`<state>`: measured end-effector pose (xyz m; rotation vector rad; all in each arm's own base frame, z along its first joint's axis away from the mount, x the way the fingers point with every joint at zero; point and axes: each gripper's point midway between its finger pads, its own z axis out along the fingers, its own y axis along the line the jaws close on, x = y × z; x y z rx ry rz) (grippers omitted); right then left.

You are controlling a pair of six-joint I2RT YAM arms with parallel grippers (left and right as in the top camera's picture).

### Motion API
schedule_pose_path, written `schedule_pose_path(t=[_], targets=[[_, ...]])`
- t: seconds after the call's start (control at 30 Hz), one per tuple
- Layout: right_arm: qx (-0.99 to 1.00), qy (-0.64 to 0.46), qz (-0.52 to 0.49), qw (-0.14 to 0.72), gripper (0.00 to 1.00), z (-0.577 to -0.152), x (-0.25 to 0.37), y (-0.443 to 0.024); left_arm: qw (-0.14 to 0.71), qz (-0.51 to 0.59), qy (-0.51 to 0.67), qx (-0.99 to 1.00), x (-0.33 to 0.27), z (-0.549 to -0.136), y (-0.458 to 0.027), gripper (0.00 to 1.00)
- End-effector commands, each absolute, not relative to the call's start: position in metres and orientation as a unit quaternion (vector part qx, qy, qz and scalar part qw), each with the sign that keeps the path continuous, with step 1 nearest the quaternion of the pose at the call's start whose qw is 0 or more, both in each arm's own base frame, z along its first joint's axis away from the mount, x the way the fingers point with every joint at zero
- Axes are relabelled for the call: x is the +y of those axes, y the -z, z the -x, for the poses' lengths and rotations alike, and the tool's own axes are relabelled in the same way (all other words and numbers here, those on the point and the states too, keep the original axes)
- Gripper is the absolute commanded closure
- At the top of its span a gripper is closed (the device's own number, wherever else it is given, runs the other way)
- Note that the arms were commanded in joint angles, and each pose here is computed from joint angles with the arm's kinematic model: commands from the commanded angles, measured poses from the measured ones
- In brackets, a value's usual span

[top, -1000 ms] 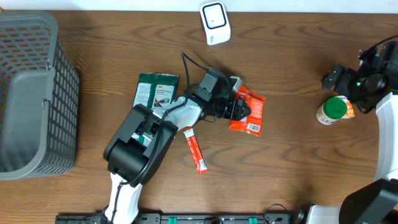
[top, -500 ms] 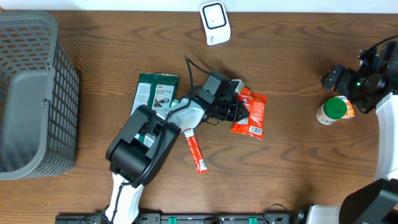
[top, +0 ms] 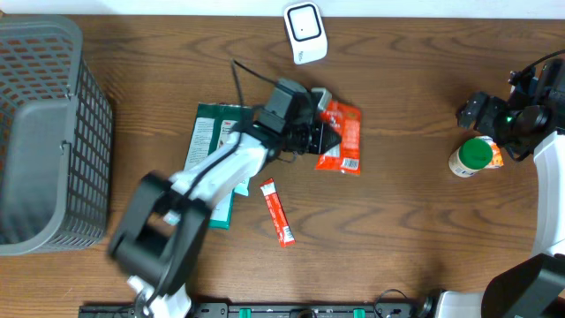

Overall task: Scan the item barcode
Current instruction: 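Lift the red bag with the left gripper up to the white scanner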

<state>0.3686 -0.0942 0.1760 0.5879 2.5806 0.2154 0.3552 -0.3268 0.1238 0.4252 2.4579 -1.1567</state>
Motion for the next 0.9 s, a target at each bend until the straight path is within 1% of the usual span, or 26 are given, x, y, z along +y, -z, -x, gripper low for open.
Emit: schedule_pose_path(t=[0.0, 0.13, 0.27, 0.5, 0.67, 0.77, 0.87], targets=[[0.941, -0.075, -0.21, 0.256, 0.01, -0.37, -0.096, -0.187, 0.247, -0.179, 0.418, 0.856, -0.316, -0.35, -0.18, 0.93], [0.941, -0.075, -0.21, 0.256, 0.01, -0.37, -0.096, -0.187, 0.298, -0.187, 0.408, 0.842, -0.299, -0.35, -0.218, 0.93], [0.941, -0.075, -0.211, 0.256, 0.01, -0.37, -0.096, -0.187, 0.323, -0.176, 0.384, 0.847, -0.284, -0.352, -0.244, 0.93], [0.941, -0.075, -0.211, 0.256, 0.01, -0.37, -0.096, -0.187, 0.35, -0.195, 0.237, 0.885, -0.251, -0.375, -0.297, 0.93], [0.941, -0.075, -0.21, 0.256, 0.01, -0.37, -0.096, -0.187, 0.367, -0.221, 0.161, 0.889, -0.246, -0.408, -0.325, 0.93], [0.941, -0.075, -0.21, 0.256, 0.01, -0.37, -0.096, -0.187, 0.394, -0.241, 0.109, 0.88, -0.245, -0.439, -0.321, 0.93], [0.941, -0.075, -0.21, 0.256, 0.01, -0.37, -0.096, -0.187, 0.431, -0.277, 0.022, 0.859, -0.24, -0.477, -0.309, 0.93]])
